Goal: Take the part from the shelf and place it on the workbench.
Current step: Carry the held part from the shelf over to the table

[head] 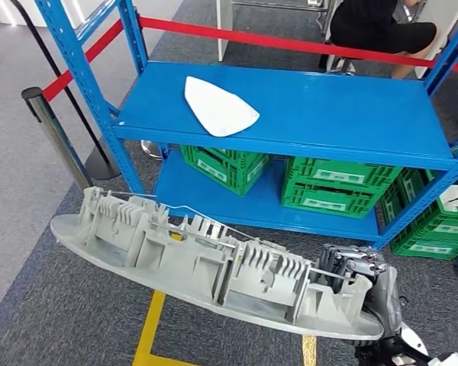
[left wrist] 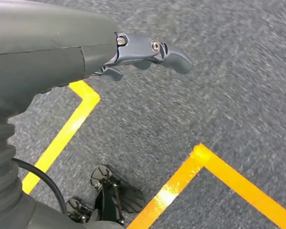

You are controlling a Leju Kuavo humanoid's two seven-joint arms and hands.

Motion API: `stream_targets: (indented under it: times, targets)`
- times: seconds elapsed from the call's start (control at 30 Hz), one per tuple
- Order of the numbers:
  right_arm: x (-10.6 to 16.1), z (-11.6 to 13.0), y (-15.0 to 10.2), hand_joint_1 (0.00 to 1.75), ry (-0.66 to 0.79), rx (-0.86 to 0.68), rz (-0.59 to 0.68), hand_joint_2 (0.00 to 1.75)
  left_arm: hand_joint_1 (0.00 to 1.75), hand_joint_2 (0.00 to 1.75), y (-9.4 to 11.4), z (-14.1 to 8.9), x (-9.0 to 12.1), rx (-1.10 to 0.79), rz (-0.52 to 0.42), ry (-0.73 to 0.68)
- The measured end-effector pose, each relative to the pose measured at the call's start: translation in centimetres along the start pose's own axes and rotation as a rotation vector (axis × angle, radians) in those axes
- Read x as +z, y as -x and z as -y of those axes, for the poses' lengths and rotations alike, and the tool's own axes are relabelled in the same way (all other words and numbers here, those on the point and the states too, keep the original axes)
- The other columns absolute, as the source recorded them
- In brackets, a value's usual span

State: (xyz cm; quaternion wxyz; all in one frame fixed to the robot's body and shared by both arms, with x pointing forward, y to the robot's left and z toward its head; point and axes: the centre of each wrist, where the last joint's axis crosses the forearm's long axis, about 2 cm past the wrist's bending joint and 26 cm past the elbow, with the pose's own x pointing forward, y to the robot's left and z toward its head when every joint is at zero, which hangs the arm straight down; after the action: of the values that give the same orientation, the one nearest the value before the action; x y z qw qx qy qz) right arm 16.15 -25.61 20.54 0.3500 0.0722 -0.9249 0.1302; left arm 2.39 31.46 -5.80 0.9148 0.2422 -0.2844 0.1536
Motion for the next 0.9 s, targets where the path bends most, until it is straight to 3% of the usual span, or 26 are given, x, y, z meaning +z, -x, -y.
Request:
stream_targets:
  times: [0.9]
  targets:
    - [0.01, 0.07, -0.01, 1.75, 0.003, 0.003, -0.001, 1.75, 0.00, 1.75, 0.07, 0.06, 0.14, -0.003, 0.001, 0.003]
